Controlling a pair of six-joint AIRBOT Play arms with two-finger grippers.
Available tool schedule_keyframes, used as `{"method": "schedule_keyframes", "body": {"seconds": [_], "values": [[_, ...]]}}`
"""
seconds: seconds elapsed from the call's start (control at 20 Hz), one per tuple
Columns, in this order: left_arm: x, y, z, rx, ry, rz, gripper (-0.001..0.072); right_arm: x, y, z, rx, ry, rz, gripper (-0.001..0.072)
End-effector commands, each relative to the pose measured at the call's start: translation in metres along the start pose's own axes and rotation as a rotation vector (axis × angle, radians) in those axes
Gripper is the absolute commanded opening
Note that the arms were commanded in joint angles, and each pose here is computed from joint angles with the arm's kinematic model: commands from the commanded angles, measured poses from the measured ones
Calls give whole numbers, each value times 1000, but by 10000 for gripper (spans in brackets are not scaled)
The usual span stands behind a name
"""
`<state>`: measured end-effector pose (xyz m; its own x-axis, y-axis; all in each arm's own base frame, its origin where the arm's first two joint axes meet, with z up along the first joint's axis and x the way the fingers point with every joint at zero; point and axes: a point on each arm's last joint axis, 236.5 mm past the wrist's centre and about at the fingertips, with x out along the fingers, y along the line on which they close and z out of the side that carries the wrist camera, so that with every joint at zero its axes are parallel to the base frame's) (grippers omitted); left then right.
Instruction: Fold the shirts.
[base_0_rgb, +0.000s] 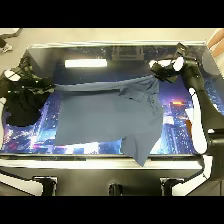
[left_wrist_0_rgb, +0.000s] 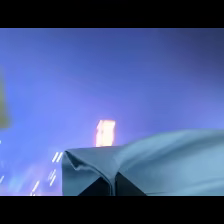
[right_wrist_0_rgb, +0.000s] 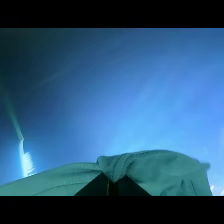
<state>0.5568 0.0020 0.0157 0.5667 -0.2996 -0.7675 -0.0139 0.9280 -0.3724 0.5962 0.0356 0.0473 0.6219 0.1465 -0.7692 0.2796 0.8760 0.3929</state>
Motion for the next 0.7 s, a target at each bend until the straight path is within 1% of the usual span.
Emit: {"method": "schedule_keyframes", "body": {"seconds": [0.0,0.05,0.15,0.25,0.35,0.4,0.5,0.65], "values": [[22,-12,16,-1,-85,-12,24,12,-30,15,17,-15,12,40],[19,-16,12,4,-62,-20,25,6,-38,12,-2,11,-2,40],[6,-13,-4,14,19,-27,25,-15,-61,-16,-54,166,-52,40],[-1,-2,-27,-4,126,-32,25,-40,-82,-82,-80,470,-117,39],[-5,11,-71,-53,312,-58,24,-49,-98,-130,-138,661,-158,38],[-7,16,-92,-76,403,-74,24,-46,-110,-143,-128,695,-194,38],[-10,23,-122,-132,534,-96,24,-27,-120,-162,-70,705,-200,38],[-4,23,-139,-153,604,-108,24,-8,-102,-164,-4,676,-118,38]]}}
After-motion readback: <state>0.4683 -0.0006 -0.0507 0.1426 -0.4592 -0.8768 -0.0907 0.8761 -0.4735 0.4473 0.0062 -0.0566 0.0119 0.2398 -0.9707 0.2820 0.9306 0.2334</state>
